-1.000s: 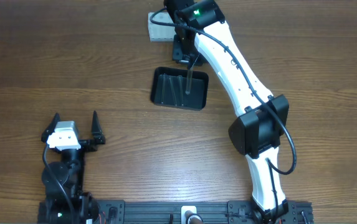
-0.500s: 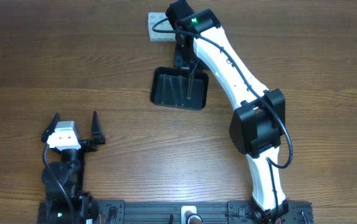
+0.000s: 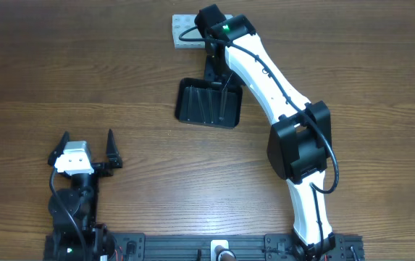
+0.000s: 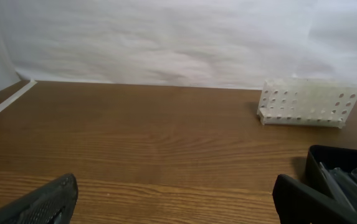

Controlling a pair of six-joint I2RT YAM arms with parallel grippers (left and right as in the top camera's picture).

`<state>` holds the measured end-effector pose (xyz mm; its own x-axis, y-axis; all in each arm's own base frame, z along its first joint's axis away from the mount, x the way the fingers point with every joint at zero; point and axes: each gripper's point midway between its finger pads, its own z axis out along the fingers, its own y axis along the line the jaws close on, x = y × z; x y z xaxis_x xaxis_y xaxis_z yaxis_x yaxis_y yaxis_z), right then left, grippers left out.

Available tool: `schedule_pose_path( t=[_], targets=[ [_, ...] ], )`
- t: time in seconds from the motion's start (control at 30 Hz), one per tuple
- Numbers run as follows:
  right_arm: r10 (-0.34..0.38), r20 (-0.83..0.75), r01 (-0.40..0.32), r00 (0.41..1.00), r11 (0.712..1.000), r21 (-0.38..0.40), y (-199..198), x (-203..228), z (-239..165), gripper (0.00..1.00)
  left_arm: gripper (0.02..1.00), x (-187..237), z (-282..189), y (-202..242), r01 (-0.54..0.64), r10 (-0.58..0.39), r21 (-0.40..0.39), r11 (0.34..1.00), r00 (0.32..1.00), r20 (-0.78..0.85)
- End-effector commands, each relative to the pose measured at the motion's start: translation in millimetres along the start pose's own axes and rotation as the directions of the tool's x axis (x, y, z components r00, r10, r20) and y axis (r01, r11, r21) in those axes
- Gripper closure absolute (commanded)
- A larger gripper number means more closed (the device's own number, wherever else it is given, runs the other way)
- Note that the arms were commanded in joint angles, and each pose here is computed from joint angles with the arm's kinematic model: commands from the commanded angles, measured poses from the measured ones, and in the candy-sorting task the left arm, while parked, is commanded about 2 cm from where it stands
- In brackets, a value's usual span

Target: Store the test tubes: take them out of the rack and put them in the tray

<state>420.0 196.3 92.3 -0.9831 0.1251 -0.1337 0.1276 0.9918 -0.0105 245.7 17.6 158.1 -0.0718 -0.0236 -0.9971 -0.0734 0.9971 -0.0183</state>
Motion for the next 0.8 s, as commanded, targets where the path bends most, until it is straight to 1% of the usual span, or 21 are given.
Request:
schedule_pose_path(
  t=[0.03,0.8],
  targets=[
    [0.012,-0.018,-0.012,1.000,1.000,0.012,-3,0,11,0.866,0.020,1,0,-1,-0.015,0.015,0.009,1.000,1.000,0.000],
    [0.022,-0.046,-0.020,0.999,0.999,0.033,-3,-4,46,0.858,0.020,1,0,-1,-0.015,0.015,0.009,1.000,1.000,0.000]
  ],
)
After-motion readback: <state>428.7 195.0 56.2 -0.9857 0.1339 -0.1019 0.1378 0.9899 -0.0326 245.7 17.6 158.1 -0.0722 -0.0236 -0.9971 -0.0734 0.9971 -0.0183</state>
